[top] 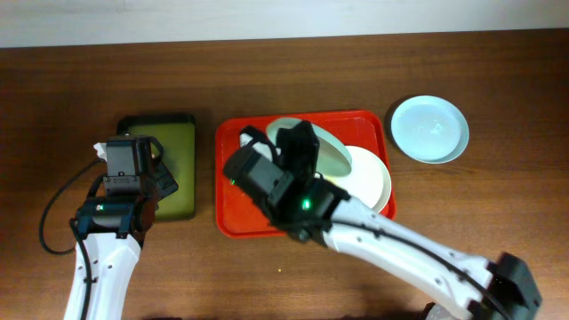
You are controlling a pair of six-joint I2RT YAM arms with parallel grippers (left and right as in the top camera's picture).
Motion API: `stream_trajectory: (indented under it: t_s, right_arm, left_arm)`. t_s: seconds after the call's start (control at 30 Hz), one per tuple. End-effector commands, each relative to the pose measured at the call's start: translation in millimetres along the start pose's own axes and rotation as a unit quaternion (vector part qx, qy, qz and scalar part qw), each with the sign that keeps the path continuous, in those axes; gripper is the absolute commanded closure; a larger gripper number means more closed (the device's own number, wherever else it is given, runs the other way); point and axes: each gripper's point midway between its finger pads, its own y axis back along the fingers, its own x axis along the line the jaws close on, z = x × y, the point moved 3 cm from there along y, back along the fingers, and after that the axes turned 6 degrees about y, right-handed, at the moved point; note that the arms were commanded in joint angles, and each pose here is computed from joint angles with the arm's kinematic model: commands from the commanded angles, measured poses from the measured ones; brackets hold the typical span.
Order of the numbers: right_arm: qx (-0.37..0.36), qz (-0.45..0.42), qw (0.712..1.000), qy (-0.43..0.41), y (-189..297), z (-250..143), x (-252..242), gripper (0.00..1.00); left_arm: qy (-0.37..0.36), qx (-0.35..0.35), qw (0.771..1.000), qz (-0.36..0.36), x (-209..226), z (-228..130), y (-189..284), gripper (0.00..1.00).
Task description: Clean dirty plates on tray and stack at the side
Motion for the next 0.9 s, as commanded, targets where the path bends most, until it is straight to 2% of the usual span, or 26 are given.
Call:
stream_trajectory:
  t_s: [0.0, 0.07, 0.17, 0.23, 0.27, 0.33, 0.4, 0.5, 0.6, 0.67, 0.7, 0.77, 0.87]
  right_arm:
    - [0.066, -0.070, 0.987, -0.127, -13.9, -23.0, -28.5, 0.96]
    - [0.097, -0.117, 0.980, -0.131, -10.7, -38.9, -59.7, 0.96]
    - [0.074, -0.117, 0.977, -0.163, -9.8, -43.5, -74.4, 0.96]
    - [0.020, -0.045, 0.988, -0.143, -20.1, -30.9, -49.6, 0.96]
    - [-0.016, 0.025, 0.995, -0.098, -23.9, -22.5, -22.9, 0.96]
    - [-0.045, 0.131, 0.989, -0.045, -30.0, -19.6, 18.6, 0.96]
    - [0.021, 0.118, 0.977, -0.174, -53.0, -42.8, 13.8, 0.96]
    - [0.082, 0.109, 0.903, -0.407, -89.6, -92.2, -4.8, 0.96]
    - [0.082, 0.196, 0.820, -0.532, -119.7, -131.5, 0.4, 0.96]
    - [0.078, 0.260, 0.758, -0.593, -138.1, -160.3, 8.4, 0.96]
    - [0.085, 0.288, 0.714, -0.632, -149.4, -183.4, 14.4, 0.96]
    - [0.097, 0.312, 0.657, -0.680, -162.2, -218.0, 23.5, 0.96]
    - [0.126, 0.311, 0.606, -0.722, -177.4, -270.5, 39.1, 0.96]
  left_arm:
    - [0.005, -0.002, 1.000, -0.002, 1.9, -0.8, 1.7, 1.00]
    - [0.005, -0.002, 1.000, -0.002, 1.9, -0.8, 1.7, 1.00]
    - [0.005, -0.002, 1.000, -0.002, 1.9, -0.8, 1.7, 1.00]
    - [0.005, -0.002, 1.000, -0.002, 1.9, -0.8, 1.7, 1.00]
    - [0.005, -0.002, 1.000, -0.002, 1.9, -0.8, 1.7, 1.00]
    - [0.005, -0.002, 1.000, -0.002, 1.9, -0.8, 1.7, 1.00]
    - [0.005, -0.001, 1.000, -0.002, 1.9, -1.1, 1.4, 1.00]
    - [0.004, 0.002, 1.000, 0.001, 1.9, -1.9, -0.6, 1.00]
    - [0.002, 0.007, 1.000, 0.003, 1.8, -3.2, -3.3, 1.00]
    - [0.001, 0.012, 1.000, 0.007, 1.8, -4.7, -6.7, 1.00]
    - [0.000, 0.016, 1.000, 0.009, 1.8, -5.7, -8.9, 1.00]
    - [-0.002, 0.023, 1.000, 0.014, 1.9, -7.7, -13.5, 1.00]
    - [-0.004, 0.037, 0.999, 0.013, -0.1, -11.9, -19.5, 1.00]
